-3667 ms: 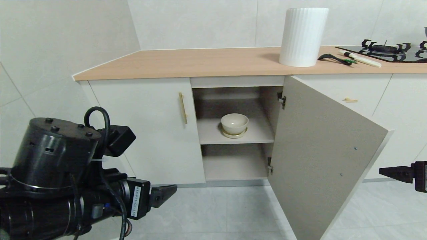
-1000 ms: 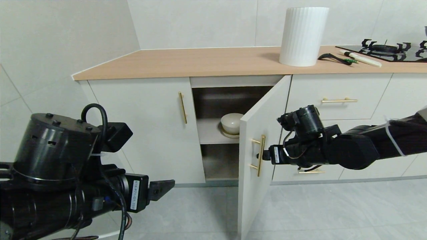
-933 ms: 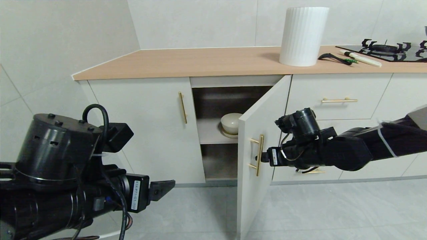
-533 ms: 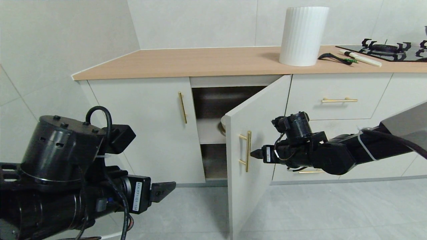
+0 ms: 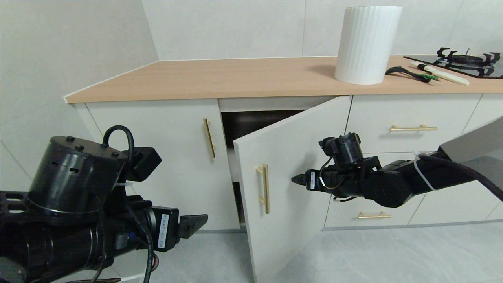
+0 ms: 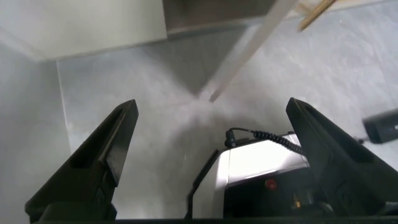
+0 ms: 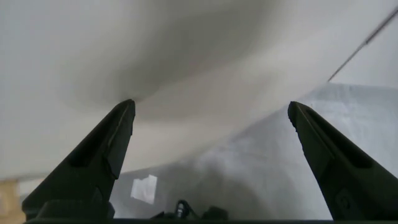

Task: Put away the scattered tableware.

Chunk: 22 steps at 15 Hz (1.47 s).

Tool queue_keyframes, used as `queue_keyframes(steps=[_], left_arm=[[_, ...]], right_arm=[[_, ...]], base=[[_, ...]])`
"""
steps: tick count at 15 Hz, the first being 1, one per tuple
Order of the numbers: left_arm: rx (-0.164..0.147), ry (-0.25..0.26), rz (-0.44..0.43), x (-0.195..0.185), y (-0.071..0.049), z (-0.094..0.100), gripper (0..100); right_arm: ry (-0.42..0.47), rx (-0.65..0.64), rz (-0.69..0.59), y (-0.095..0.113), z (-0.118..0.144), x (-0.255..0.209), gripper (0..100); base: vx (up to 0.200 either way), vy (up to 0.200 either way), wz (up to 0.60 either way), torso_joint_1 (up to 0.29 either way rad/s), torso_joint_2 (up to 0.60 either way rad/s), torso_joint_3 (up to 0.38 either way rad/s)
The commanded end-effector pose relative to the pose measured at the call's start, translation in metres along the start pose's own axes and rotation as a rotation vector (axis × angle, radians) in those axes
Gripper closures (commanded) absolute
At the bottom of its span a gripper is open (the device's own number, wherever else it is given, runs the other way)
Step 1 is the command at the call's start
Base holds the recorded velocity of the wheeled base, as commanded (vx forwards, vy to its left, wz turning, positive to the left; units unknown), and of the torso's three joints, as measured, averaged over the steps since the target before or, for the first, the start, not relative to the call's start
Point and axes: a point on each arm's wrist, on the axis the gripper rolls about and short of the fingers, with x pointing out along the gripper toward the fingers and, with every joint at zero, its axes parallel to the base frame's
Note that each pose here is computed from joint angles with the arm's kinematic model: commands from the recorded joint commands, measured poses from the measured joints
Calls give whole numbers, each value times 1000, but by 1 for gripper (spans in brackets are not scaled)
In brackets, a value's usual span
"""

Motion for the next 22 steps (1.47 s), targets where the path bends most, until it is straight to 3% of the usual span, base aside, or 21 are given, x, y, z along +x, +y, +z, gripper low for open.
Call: queue_keyframes(steps=[1,6,8,14,22], left_arm=[[0,3,2,2,0,0,0],[-6,-16,-3,0,-1,2,0],[-19,-18,-4,0,-1,3,0],[-20,-30,14,0,0,3,0],[-20,-27,15,1,0,2,0]], right_arm=[[-8,10,16,6,0,-2,0],[-14,51,42,18,-1,-8,0],[-38,126,75,31,6,-9,0],[-83,315,129,48,23,-2,0],[-202,406,-40,44,35,41,0]], base=[[200,0,0,2,2,-7],[0,0,0,0,0,0],[0,0,0,0,0,0],[0,0,0,0,0,0],[0,0,0,0,0,0]])
